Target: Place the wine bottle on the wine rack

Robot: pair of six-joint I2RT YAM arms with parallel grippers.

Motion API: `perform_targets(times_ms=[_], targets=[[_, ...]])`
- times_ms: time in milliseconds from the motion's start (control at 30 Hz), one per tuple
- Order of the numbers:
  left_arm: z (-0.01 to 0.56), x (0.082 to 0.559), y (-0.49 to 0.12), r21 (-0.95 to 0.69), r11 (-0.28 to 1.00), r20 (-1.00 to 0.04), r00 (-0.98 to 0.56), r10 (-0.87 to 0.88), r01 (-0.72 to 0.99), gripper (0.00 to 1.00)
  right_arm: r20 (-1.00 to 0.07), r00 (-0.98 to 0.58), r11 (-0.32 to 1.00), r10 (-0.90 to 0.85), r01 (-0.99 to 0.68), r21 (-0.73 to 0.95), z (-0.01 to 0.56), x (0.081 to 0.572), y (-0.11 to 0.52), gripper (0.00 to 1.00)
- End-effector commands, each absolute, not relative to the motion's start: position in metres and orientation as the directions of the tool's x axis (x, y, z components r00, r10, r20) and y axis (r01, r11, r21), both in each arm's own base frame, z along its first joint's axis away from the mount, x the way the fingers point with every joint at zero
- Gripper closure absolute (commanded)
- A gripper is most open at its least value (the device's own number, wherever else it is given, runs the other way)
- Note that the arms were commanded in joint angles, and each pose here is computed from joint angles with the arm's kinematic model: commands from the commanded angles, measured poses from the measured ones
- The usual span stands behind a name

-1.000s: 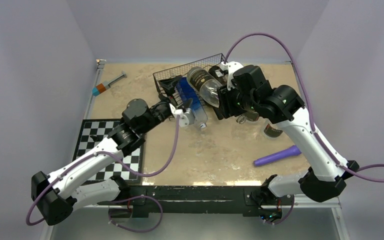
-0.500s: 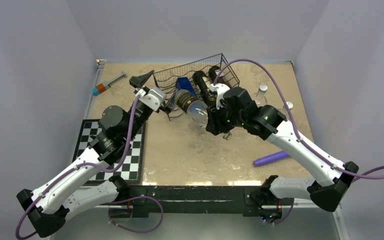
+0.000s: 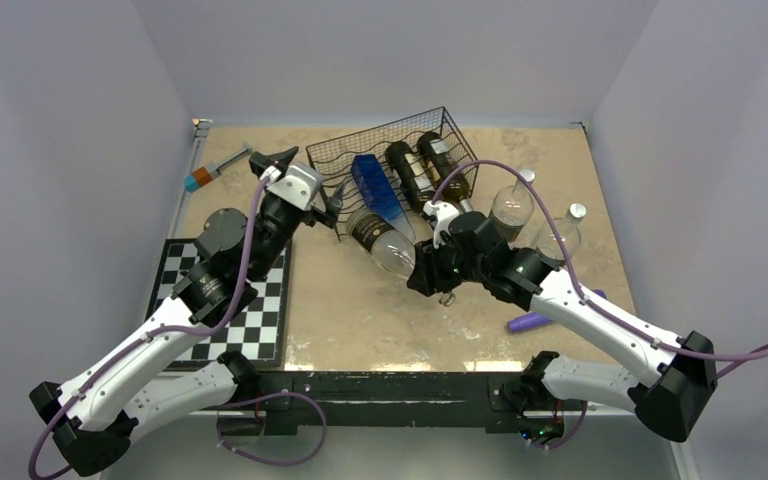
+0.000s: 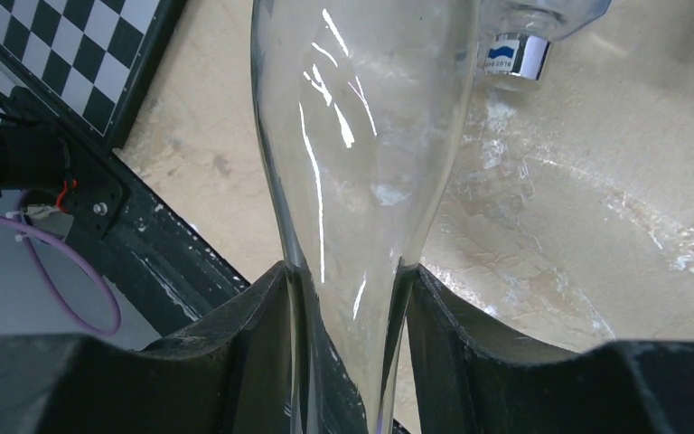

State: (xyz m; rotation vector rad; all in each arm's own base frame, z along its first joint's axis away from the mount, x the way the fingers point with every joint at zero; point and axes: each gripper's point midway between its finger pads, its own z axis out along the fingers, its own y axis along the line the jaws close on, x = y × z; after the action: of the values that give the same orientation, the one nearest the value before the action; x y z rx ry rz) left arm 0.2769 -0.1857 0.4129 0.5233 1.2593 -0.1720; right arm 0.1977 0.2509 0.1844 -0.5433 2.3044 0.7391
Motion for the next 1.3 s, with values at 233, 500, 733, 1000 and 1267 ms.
perform_targets(times_ms=[233, 500, 733, 1000, 1267], targets=[[0.435, 0.276, -0.181, 0.178, 0.900, -0.960, 0.270, 0.071, 0.397, 0.01, -0.856, -0.513, 0.601, 0.065, -0.665, 0.444, 0.244, 0.231, 0.300, 1.00], [0.409, 0.285, -0.176, 0.002, 0.936, -1.000, 0.023, -0.006, 0.352, 0.01, -0.867, -0.494, 0.613, 0.068, -0.665, 0.427, 0.234, 0.247, 0.311, 1.00], [0.351, 0.306, -0.175, -0.277, 0.931, -0.927, -0.322, -0.193, 0.239, 0.03, -0.868, -0.493, 0.628, 0.060, -0.657, 0.417, 0.219, 0.250, 0.310, 1.00], [0.277, 0.336, -0.170, -0.388, 0.918, -0.790, -0.541, -0.289, 0.076, 0.06, -0.876, -0.479, 0.662, 0.061, -0.637, 0.395, 0.211, 0.262, 0.310, 1.00], [0.232, 0.365, -0.180, -0.493, 0.870, -0.644, -0.672, -0.366, -0.002, 0.14, -0.890, -0.452, 0.687, 0.060, -0.628, 0.366, 0.214, 0.268, 0.306, 1.00]])
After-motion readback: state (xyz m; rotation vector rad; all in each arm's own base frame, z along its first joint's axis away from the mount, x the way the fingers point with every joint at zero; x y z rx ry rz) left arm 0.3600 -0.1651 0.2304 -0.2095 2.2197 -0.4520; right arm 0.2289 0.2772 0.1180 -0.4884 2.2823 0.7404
